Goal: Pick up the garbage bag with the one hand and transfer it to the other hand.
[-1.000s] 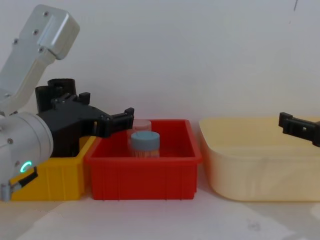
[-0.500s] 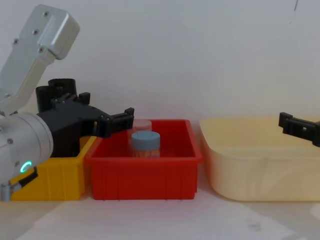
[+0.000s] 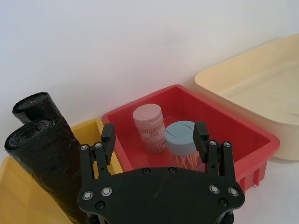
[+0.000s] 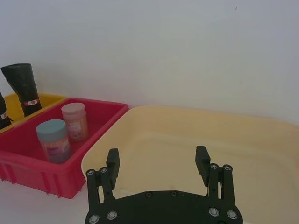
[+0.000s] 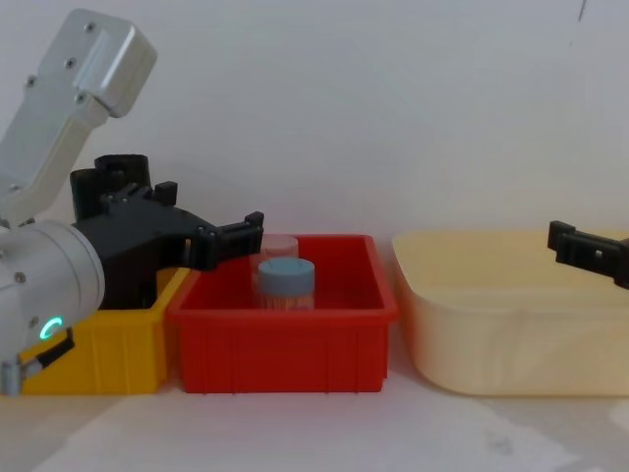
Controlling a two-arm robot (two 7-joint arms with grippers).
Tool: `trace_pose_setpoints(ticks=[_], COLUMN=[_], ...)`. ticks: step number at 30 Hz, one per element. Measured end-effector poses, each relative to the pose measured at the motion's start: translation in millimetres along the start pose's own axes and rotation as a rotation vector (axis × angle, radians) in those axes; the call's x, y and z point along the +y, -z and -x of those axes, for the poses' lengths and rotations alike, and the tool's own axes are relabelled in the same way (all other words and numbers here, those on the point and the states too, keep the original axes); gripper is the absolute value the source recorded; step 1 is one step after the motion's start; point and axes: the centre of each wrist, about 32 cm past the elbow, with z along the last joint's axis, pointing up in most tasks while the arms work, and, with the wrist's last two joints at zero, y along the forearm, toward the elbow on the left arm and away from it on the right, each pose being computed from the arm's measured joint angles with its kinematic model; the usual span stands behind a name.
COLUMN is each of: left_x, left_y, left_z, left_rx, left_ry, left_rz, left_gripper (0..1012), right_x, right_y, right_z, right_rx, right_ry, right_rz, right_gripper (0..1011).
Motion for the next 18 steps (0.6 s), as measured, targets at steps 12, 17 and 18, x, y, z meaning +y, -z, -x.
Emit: trace_pose_setpoints(ticks=[12, 17, 18], left_x=[0.0, 0.0, 0.0], left_y=[0.0, 0.0, 0.0], left_z=[0.0, 0.0, 0.0], left_rx=[0.0, 0.0, 0.0], left_ry=[0.0, 0.0, 0.0], left_rz=[0.0, 0.0, 0.0], left_gripper=[1001, 1001, 1001], right_x=[0.0, 0.0, 0.0], right_y=[0.0, 0.0, 0.0], right_z=[0.0, 0.0, 0.0], right_rx=[0.0, 0.0, 0.0], right_ry=[0.0, 0.0, 0.0], right_rz=[0.0, 0.0, 0.0], right_gripper=[1001, 1001, 1001])
